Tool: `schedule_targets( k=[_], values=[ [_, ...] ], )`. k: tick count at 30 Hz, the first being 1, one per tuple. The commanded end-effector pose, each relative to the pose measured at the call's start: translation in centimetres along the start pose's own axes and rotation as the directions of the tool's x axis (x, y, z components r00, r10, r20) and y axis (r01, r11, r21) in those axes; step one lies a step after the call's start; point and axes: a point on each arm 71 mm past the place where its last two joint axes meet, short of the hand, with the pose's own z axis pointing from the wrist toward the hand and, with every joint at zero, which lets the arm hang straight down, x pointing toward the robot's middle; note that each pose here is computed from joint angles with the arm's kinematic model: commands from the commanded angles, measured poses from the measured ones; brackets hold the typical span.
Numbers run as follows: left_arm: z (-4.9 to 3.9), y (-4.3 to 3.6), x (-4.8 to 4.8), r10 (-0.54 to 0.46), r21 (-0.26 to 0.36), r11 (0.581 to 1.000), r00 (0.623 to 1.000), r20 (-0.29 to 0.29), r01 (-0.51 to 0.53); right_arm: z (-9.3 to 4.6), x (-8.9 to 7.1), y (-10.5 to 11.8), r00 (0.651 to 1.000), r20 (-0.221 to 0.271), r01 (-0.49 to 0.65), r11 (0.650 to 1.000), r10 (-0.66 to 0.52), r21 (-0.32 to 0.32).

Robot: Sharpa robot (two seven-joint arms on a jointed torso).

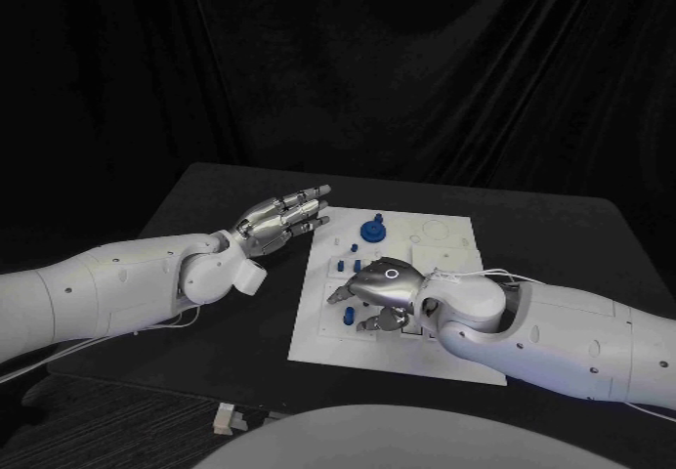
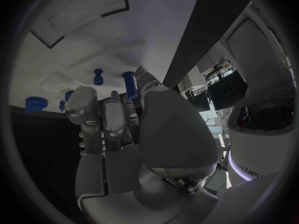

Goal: Assemble the parts on the task board

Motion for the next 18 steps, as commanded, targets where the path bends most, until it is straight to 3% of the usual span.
schedule_targets(
  k=[1, 6, 12, 15, 18],
  values=[
    [0.08, -0.01, 0.17, -0.013, 0.011, 1.0, 1.0, -0.01, 0.014, -0.5, -1.1, -0.1, 0.99, 0.142, 0.006, 1.0, -0.006, 0.003],
    [-0.03, -0.04, 0.09, -0.012, 0.011, 1.0, 1.0, -0.006, 0.012, -1.8, -3.4, -1.3, 0.964, 0.264, -0.049, 0.998, 0.039, 0.032],
    [-0.25, -0.13, -0.08, -0.009, 0.013, 1.0, 1.0, 0.001, 0.009, -4.8, -8.4, -5.1, 0.915, 0.369, -0.227, 0.963, 0.161, 0.143],
    [-0.27, -0.16, -0.12, -0.008, 0.017, 1.0, 1.0, 0.002, 0.008, -6.5, -10.4, -7.4, 0.879, 0.402, -0.362, 0.908, 0.257, 0.21],
    [-0.26, -0.2, -0.12, -0.007, 0.023, 1.0, 1.0, 0.004, 0.007, -7.9, -11.2, -9.1, 0.842, 0.416, -0.475, 0.839, 0.344, 0.266]
  ],
)
